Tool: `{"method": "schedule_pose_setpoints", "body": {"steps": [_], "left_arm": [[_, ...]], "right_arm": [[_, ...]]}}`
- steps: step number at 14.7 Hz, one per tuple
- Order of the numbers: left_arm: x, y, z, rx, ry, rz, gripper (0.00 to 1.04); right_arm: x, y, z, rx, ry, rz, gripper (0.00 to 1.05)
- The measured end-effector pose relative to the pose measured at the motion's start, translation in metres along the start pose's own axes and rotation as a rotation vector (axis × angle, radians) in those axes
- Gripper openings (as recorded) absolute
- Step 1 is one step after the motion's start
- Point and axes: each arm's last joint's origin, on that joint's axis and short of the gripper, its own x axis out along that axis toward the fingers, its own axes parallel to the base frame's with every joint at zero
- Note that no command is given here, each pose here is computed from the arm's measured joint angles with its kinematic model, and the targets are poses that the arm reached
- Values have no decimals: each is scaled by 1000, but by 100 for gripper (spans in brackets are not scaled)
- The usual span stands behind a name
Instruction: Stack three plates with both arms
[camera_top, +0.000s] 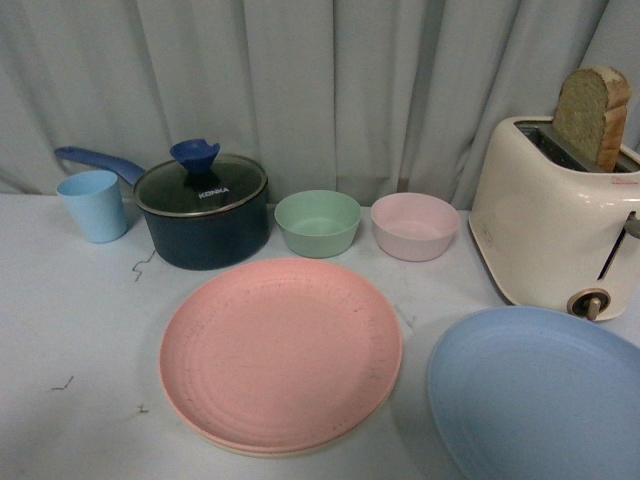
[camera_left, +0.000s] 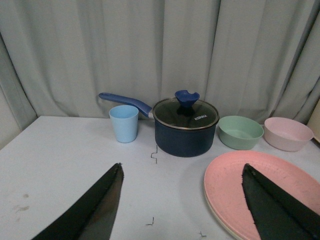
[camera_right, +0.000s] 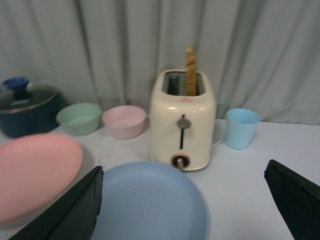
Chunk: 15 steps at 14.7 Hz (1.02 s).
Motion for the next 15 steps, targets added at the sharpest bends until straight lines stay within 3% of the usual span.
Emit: {"method": "schedule_pose_setpoints", "body": {"steps": [1, 2, 3, 5, 6, 7, 9, 11, 15], "left_arm": [[0, 0, 0, 0, 0, -1, 82], [0, 0, 0, 0, 0, 1, 94], [0, 0, 0, 2, 0, 0, 99], [0, 0, 0, 2, 0, 0, 98], [0, 0, 0, 2, 0, 0, 98], [0, 0, 0, 3, 0, 0, 98], [0, 0, 0, 3, 0, 0, 98], [0, 0, 0, 3, 0, 0, 98], [0, 0, 0, 3, 0, 0, 98]], "right_arm": [[6, -6, 1, -55, 39, 100, 98], [14, -16, 8, -79, 35, 125, 98], [21, -23, 16, -90, 8, 146, 98], [53, -46, 32, -60, 7, 25, 98], [93, -61, 19, 6, 154, -114, 98], [122, -65, -16, 51, 373, -184, 98], [144, -62, -55, 89, 564, -199, 98], [154, -54, -83, 122, 694, -190, 98], [172, -45, -103, 163, 779, -188, 98]]}}
